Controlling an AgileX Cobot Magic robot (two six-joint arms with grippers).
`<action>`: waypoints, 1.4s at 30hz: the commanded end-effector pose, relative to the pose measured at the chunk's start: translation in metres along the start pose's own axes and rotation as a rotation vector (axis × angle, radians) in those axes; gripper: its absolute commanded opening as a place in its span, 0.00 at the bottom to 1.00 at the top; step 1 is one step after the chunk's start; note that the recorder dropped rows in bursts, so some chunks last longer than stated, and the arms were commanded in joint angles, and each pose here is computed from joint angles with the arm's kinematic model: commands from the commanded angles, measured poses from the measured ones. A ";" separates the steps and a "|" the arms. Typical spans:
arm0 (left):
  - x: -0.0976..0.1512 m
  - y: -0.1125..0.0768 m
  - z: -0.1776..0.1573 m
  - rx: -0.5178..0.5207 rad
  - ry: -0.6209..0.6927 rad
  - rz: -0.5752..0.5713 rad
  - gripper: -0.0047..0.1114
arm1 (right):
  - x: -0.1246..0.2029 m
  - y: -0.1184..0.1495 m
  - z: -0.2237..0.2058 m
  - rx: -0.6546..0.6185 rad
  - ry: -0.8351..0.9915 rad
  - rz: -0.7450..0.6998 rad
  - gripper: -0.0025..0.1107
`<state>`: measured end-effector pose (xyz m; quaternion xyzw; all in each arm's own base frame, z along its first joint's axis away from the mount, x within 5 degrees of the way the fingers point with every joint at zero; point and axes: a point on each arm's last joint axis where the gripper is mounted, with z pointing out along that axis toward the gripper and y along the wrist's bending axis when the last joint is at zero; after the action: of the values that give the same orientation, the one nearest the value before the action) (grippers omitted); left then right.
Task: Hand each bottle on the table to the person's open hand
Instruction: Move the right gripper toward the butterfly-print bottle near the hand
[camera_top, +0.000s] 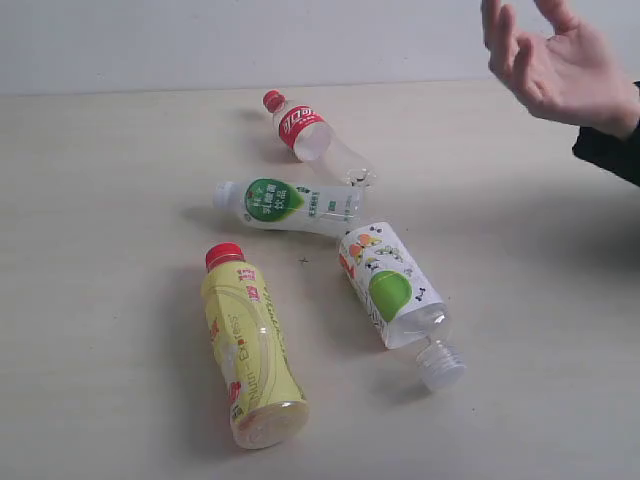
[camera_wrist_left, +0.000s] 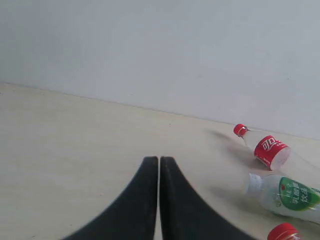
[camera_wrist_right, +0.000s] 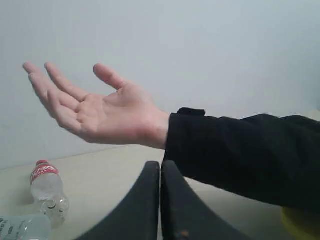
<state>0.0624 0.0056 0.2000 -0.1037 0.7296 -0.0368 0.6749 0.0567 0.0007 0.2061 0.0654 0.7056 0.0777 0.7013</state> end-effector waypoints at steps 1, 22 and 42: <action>0.000 0.000 0.000 0.000 -0.004 -0.006 0.07 | 0.001 0.000 0.000 0.002 -0.005 -0.001 0.03; 0.000 0.000 0.000 0.000 -0.004 -0.006 0.07 | -0.013 0.002 -0.001 -0.065 -0.153 0.483 0.03; 0.000 0.000 0.000 0.000 -0.004 -0.006 0.07 | -0.073 0.020 0.001 -0.178 -0.321 0.300 0.02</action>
<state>0.0624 0.0056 0.2000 -0.1037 0.7296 -0.0368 0.6749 0.0542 0.0008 0.2562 0.1803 0.5497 0.2688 0.7701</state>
